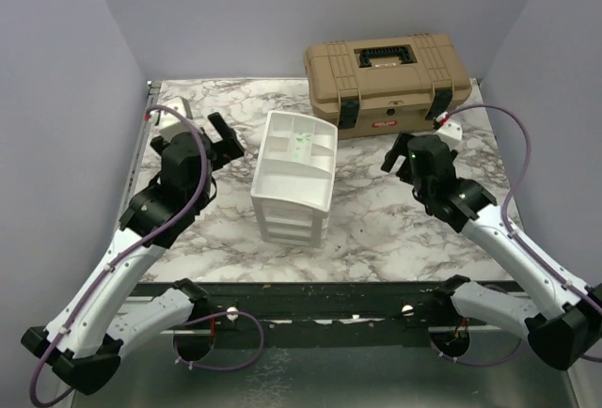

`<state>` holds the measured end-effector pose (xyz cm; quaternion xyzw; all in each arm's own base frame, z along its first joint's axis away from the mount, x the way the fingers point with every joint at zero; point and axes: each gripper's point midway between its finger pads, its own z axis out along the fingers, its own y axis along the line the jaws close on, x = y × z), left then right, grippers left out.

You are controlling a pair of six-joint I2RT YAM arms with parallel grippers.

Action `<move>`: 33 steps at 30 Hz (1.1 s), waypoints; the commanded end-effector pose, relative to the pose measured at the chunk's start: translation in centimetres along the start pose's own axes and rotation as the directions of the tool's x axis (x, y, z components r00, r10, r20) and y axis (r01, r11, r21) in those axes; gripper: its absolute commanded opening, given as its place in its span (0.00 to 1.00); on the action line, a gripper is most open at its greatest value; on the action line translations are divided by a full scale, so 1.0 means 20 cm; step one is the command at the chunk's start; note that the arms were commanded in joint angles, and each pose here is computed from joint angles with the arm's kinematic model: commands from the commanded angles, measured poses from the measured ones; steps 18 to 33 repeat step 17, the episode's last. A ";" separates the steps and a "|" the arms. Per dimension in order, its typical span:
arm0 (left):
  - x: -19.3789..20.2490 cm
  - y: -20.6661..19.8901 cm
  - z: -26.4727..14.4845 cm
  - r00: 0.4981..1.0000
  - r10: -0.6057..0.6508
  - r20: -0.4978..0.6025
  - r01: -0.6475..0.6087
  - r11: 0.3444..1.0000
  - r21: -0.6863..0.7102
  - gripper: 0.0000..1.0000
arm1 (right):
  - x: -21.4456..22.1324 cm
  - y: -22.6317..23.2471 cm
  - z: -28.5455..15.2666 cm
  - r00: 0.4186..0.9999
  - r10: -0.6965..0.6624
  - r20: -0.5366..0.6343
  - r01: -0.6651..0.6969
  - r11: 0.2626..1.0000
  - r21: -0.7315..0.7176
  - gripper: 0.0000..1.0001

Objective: Organize the makeup
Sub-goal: Reset both arms

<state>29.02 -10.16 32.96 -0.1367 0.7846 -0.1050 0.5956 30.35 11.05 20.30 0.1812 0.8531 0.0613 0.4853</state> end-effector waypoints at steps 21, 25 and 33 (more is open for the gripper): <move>-0.08 0.27 0.07 0.994 0.077 0.083 -0.038 0.916 -0.399 0.99 | -0.42 0.11 -0.23 0.950 -0.168 0.262 0.209 0.969 -0.134 1.00; -0.08 0.27 0.07 0.994 0.077 0.083 -0.038 0.916 -0.399 0.99 | -0.42 0.11 -0.23 0.950 -0.168 0.262 0.209 0.969 -0.134 1.00; -0.08 0.27 0.07 0.994 0.077 0.083 -0.038 0.916 -0.399 0.99 | -0.42 0.11 -0.23 0.950 -0.168 0.262 0.209 0.969 -0.134 1.00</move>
